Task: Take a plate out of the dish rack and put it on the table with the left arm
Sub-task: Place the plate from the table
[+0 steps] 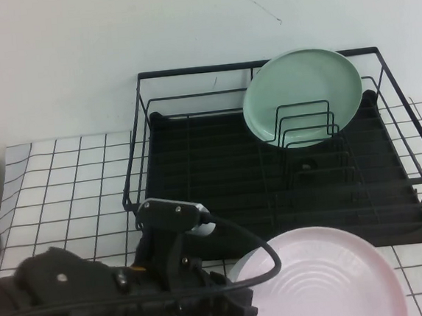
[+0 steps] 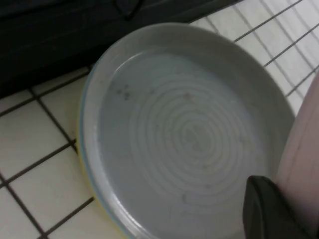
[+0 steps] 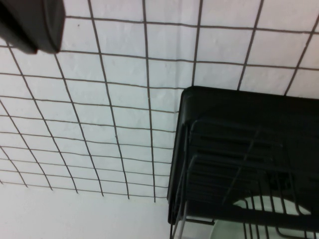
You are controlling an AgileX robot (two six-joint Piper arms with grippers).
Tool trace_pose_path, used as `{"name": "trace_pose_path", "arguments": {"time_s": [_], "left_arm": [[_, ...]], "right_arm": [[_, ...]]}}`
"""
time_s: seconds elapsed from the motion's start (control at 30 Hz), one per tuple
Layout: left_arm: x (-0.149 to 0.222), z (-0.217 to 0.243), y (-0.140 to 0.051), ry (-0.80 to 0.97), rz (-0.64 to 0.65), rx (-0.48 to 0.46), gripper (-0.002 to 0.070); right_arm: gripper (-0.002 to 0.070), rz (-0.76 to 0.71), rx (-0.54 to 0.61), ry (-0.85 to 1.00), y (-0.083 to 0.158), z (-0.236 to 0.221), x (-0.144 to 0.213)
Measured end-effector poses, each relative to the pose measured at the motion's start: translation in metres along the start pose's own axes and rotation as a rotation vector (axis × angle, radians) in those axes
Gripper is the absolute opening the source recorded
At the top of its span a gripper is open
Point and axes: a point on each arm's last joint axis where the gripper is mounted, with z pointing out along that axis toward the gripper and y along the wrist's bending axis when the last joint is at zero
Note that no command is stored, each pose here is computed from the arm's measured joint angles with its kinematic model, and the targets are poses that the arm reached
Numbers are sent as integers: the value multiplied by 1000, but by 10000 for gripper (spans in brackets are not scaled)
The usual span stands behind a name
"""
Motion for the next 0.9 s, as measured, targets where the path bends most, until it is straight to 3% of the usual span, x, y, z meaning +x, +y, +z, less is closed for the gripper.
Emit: {"name": "trace_pose_path", "arguments": {"time_s": [0.33,0.67,0.9], "left_arm": [[5,32,24,49,-61,-122,15],[-17,31,9,10,-59,-50,12],[-16,38,15,18,-62,-81,12]], "right_arm": [[-3,0,0,0,0,0,0],[-3,0,0,0,0,0,0],[-3,0,0,0,0,0,0]]}}
